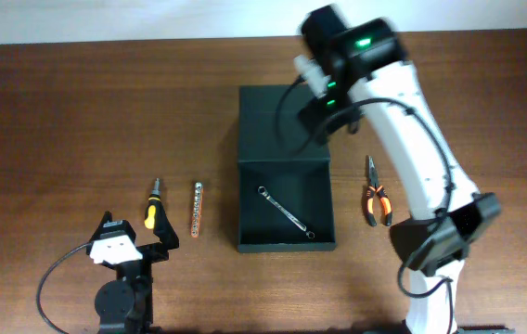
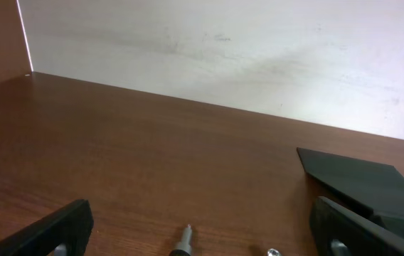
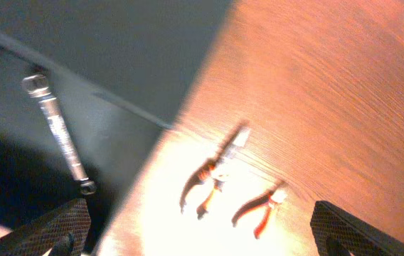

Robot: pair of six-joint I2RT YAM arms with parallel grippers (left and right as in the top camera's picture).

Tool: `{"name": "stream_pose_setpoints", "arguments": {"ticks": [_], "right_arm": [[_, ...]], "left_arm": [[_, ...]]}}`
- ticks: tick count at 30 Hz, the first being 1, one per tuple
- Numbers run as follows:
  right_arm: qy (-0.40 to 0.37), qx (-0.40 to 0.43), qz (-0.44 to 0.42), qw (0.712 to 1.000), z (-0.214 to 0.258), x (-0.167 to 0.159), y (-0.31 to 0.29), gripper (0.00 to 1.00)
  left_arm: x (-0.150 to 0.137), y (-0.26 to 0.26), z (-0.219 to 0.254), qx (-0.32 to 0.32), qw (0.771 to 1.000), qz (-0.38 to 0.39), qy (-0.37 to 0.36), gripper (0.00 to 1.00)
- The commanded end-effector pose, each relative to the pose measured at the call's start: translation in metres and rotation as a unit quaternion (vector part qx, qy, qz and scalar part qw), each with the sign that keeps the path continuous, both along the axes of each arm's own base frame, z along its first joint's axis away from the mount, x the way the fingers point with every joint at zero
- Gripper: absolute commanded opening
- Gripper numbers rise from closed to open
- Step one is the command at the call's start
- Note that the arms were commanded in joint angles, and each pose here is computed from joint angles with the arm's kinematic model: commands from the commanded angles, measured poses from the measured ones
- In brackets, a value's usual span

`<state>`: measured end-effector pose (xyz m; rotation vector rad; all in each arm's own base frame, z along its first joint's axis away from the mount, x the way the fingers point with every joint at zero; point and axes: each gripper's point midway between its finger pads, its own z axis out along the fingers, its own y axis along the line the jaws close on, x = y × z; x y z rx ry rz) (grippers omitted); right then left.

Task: Pack container
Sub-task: 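Withdraw the right gripper from the box toward the red pliers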

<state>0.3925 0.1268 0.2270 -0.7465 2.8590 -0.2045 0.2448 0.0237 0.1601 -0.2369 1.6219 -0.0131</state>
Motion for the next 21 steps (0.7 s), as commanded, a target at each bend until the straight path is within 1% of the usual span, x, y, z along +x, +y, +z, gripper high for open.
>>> {"name": "stream_pose_setpoints", "arguments": {"ticks": [1, 3, 6, 8, 11, 13, 16, 21], "right_arm": [[-0.060, 0.006, -0.078, 0.995, 0.043, -0.002, -0.049, 0.99], [-0.069, 0.010, -0.115, 0.991, 0.054, -0.011, -0.072, 0.99], [-0.067, 0.014, -0.159, 0.985, 0.061, -0.036, -0.103, 0.99], [-0.051, 0.023, -0.184, 0.981, 0.059, -0.062, -0.118, 0.99], [-0.020, 0.055, -0.198, 0.978, 0.049, -0.095, -0.121, 0.99], [-0.004, 0.059, -0.207, 0.976, 0.040, -0.118, -0.125, 0.99], [-0.011, 0.055, -0.216, 0.975, 0.029, -0.129, -0.132, 0.99], [-0.013, 0.030, -0.235, 0.971, 0.000, -0.124, -0.148, 0.99]], "left_arm": [[0.000, 0.001, 0.000, -0.002, 1.000, 0.001, -0.002, 0.99], [0.000, 0.001, 0.000, -0.002, 1.000, 0.001, -0.002, 0.99], [0.000, 0.001, 0.000, -0.002, 1.000, 0.001, -0.002, 0.99], [0.000, 0.001, 0.000, -0.002, 1.000, 0.001, -0.002, 0.99], [0.000, 0.001, 0.000, -0.002, 1.000, 0.001, -0.002, 0.99], [0.000, 0.001, 0.000, -0.002, 1.000, 0.001, -0.002, 0.99], [0.000, 0.001, 0.000, -0.002, 1.000, 0.001, -0.002, 0.99], [0.000, 0.001, 0.000, -0.002, 1.000, 0.001, -0.002, 0.99]]}}
